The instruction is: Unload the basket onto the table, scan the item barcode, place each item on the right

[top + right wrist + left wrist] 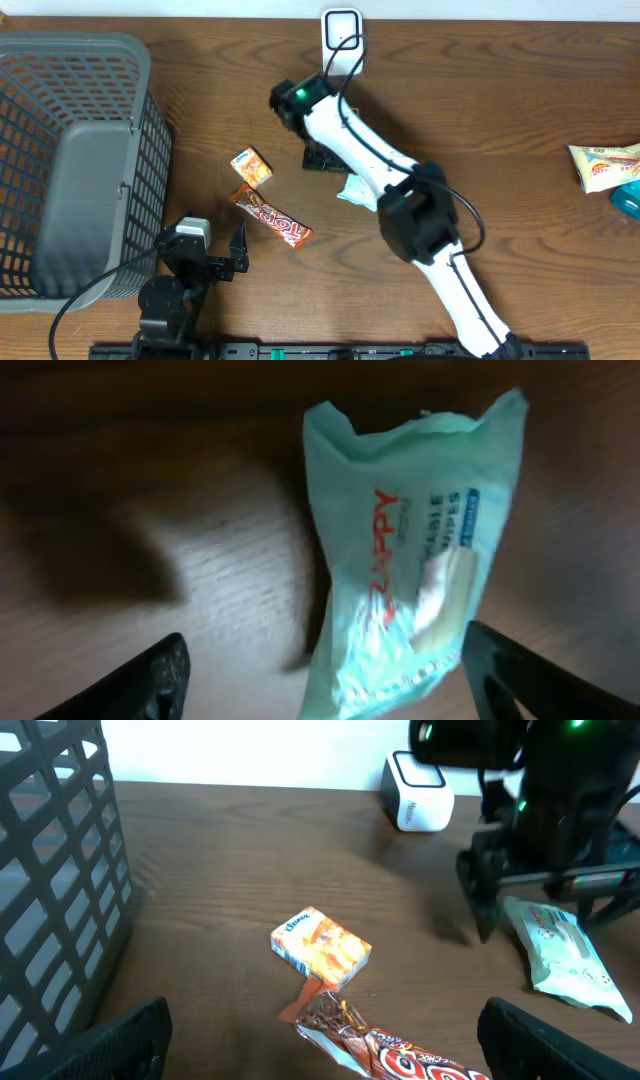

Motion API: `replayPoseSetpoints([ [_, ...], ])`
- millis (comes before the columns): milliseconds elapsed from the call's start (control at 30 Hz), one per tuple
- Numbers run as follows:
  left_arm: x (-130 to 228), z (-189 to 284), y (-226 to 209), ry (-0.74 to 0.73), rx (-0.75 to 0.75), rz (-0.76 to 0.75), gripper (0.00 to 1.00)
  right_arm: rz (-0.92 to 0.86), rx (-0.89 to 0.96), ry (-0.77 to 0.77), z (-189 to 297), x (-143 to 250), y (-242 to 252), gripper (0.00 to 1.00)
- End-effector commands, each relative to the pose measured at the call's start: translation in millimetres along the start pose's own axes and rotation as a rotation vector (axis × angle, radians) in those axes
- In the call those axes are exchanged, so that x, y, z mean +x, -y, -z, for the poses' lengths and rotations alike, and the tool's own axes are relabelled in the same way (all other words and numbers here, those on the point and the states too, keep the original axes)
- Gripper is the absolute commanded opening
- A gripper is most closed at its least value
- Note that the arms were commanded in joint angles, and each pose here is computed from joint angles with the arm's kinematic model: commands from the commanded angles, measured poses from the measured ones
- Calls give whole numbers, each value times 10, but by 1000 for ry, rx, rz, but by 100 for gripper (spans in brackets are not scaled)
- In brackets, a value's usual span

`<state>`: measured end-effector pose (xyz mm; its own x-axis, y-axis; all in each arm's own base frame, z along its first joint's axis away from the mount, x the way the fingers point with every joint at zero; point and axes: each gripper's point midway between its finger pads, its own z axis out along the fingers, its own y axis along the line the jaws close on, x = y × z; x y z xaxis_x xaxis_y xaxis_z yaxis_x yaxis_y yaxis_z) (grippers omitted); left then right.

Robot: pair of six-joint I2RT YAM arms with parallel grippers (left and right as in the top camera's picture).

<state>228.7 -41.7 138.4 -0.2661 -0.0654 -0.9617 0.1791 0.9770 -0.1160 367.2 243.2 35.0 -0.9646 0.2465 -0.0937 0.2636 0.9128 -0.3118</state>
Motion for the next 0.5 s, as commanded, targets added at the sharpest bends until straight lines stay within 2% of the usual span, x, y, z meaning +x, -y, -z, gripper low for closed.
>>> replayPoseSetpoints([
  [0, 111, -26, 20, -26, 15, 3, 98, -76, 64, 23, -127, -89, 98, 78],
  [67, 111, -26, 20, -26, 15, 3, 98, -83, 172, 22, -242, -62, 266, 77],
  [267, 112, -26, 20, -26, 15, 3, 98, -47, 256, 2, -420, -7, 340, 74],
  [467, 111, -26, 20, -26, 15, 3, 98, 5, 321, -26, -691, 47, 337, 58],
])
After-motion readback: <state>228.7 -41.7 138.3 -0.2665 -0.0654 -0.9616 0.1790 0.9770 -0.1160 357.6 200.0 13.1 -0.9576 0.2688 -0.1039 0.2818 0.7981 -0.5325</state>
